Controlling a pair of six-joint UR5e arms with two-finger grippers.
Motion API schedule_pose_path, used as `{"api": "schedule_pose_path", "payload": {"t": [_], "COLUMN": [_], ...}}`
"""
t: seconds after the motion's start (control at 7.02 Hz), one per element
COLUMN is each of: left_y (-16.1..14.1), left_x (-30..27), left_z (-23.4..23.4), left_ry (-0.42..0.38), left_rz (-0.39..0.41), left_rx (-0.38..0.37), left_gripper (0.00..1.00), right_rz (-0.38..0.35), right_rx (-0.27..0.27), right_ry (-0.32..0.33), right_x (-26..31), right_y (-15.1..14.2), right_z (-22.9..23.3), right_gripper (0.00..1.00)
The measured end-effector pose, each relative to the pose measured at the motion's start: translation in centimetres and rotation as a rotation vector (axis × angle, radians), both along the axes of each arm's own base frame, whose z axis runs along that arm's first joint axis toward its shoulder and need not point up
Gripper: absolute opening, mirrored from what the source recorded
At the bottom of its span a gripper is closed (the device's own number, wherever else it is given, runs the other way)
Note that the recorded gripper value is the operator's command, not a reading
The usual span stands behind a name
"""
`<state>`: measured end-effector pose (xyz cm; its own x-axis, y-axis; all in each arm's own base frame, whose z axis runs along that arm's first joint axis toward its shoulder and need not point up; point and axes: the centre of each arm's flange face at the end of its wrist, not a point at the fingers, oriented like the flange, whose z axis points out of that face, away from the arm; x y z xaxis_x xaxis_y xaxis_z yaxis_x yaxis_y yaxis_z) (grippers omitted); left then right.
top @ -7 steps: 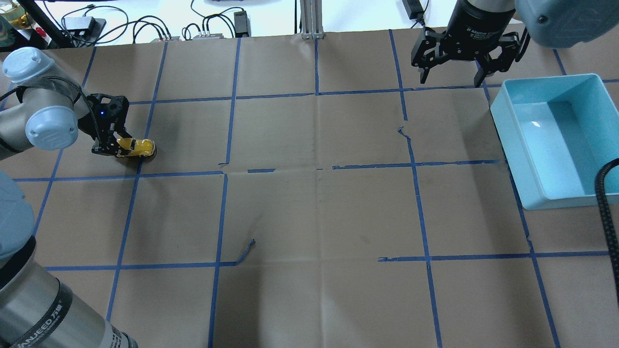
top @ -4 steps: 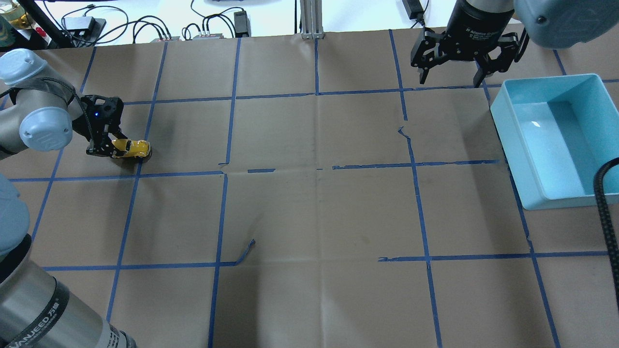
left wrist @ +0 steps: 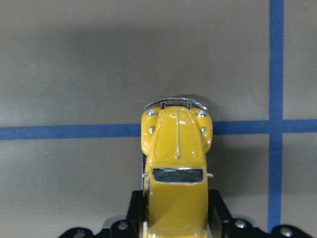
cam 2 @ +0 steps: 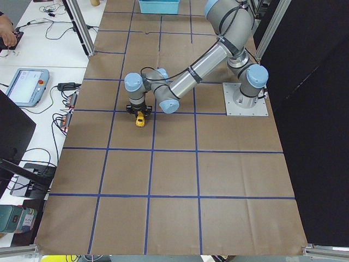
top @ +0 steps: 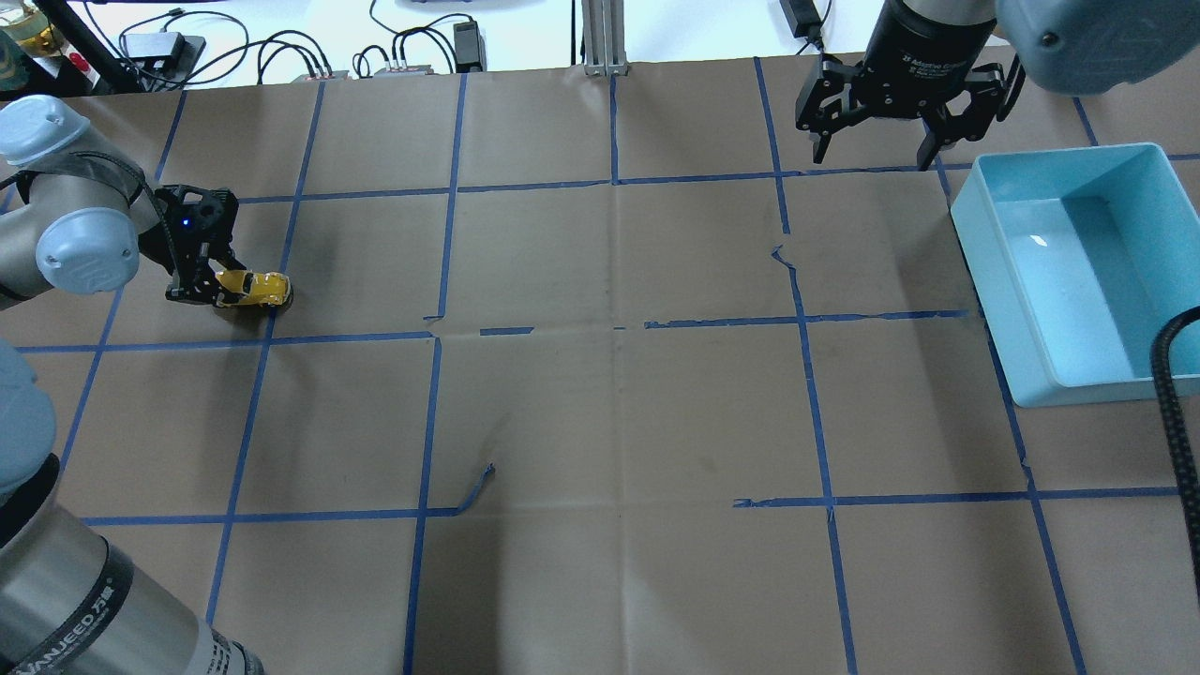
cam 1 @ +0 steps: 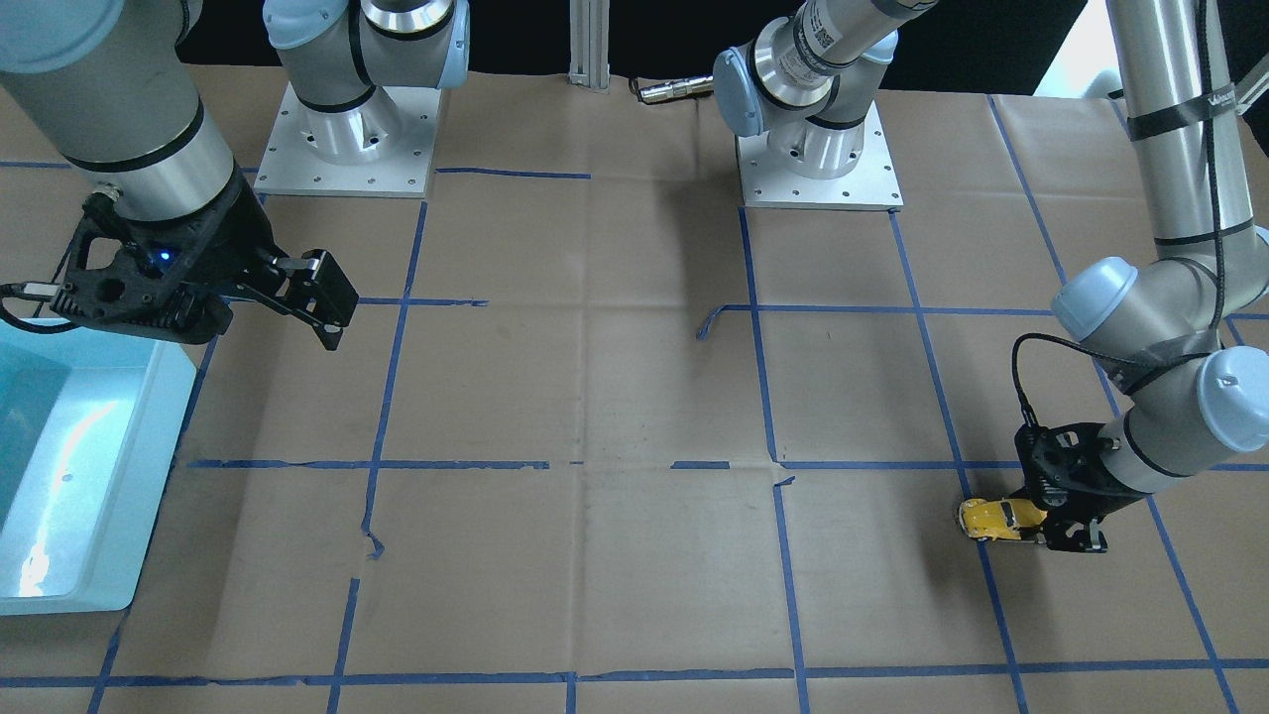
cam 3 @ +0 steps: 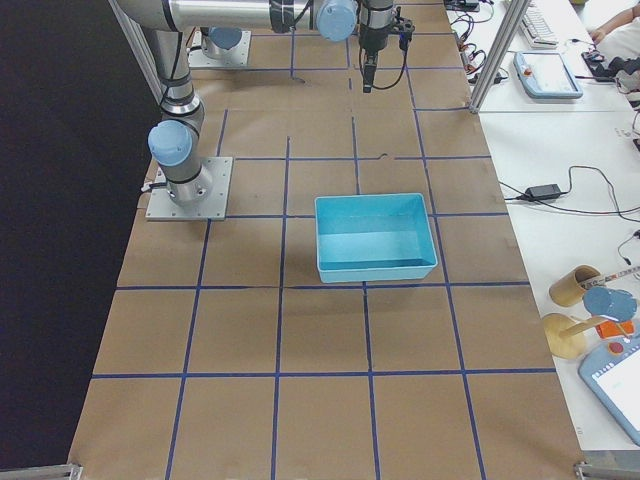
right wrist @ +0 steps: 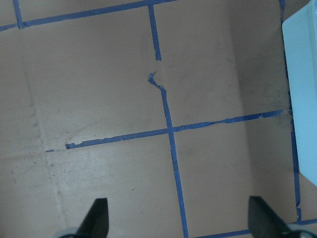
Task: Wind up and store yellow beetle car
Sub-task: 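Continue pulling the car backward with the left gripper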
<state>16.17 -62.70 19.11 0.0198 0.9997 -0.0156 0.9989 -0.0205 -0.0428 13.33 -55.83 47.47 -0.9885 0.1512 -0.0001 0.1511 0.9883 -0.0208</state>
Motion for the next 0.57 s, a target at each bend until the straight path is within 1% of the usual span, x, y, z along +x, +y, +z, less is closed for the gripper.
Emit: {"api": "schedule_pose_path", "payload": {"t": [0.57], "left_y": [0.23], "left_x": [0.86], "left_z": [-0.04], "left_ry": [-0.001], "left_rz": [0.001], "left_rx": [0.001], "left_gripper": [0.00], "right_rz": [0.001], "right_rx": [0.000], "right_ry": [0.000], "right_x": [0.08], "right_y": [0.02], "right_z": [0.00], "right_gripper": [1.00]}}
